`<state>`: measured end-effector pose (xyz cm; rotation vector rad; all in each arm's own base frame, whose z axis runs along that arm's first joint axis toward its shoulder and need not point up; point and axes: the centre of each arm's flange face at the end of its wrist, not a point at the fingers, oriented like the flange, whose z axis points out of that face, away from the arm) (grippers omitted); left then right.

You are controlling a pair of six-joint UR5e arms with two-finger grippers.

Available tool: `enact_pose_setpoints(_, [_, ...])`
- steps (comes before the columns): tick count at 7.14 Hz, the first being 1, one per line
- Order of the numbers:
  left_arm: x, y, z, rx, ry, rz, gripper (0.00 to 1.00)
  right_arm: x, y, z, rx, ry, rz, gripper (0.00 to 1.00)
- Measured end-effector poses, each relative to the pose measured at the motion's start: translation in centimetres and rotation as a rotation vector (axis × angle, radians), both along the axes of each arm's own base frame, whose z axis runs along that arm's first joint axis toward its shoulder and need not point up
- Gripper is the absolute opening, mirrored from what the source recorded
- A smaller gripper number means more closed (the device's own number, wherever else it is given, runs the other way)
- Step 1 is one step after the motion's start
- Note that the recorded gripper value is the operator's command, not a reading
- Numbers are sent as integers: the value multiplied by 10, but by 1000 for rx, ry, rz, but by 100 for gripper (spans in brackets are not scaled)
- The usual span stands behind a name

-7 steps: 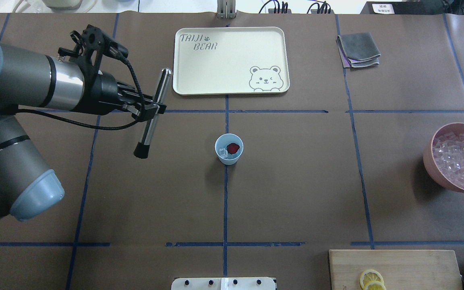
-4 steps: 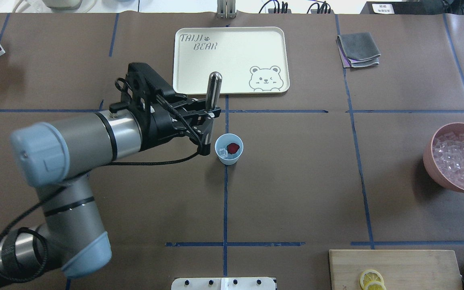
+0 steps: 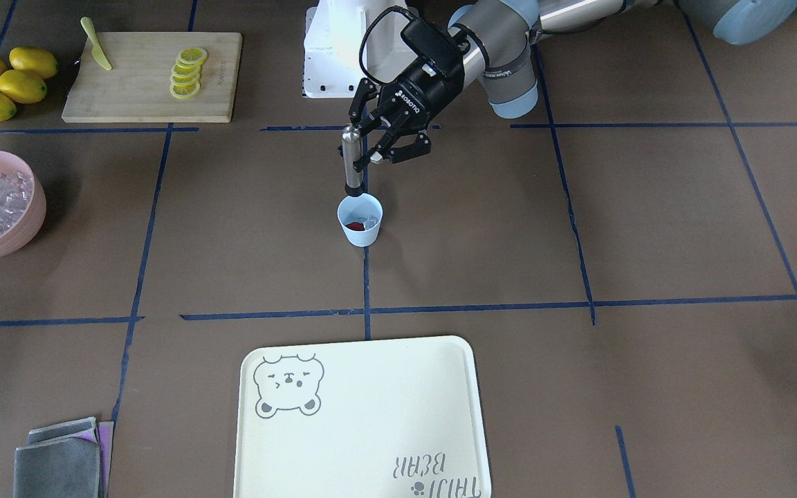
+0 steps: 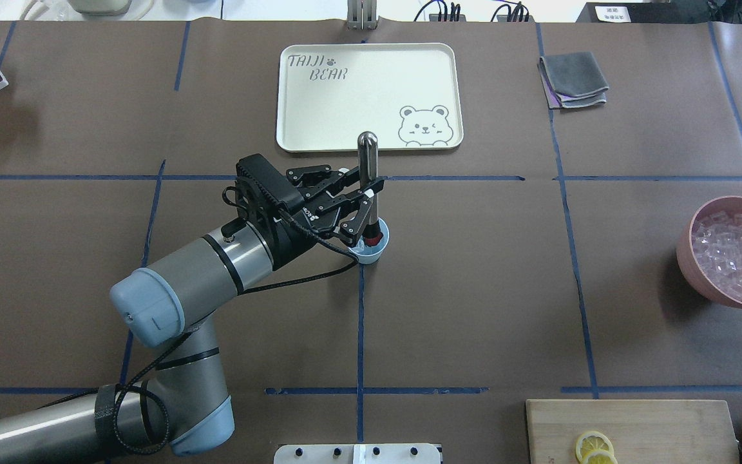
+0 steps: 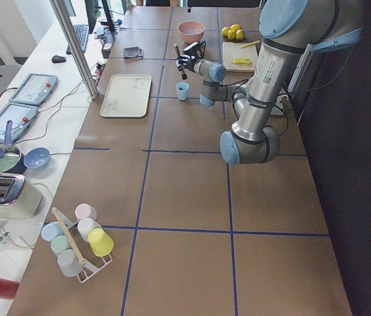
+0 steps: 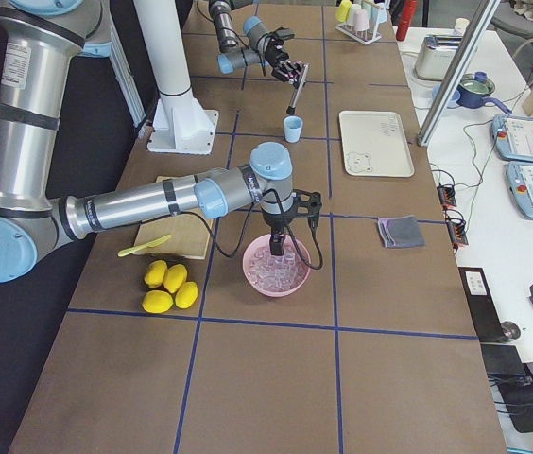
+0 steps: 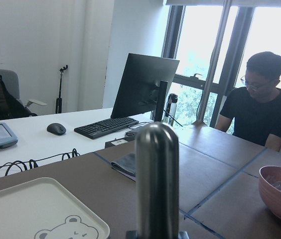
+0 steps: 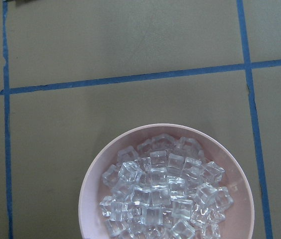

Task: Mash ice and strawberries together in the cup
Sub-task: 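Lower the rod into the cup and press down on the ice and strawberry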

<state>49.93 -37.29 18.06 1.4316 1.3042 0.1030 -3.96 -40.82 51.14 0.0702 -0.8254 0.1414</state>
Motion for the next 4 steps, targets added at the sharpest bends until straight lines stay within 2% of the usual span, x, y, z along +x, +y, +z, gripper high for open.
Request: enact_pose_setpoints(4, [19, 0, 17, 20, -74, -70, 4, 0, 0, 0, 1, 0, 0, 100])
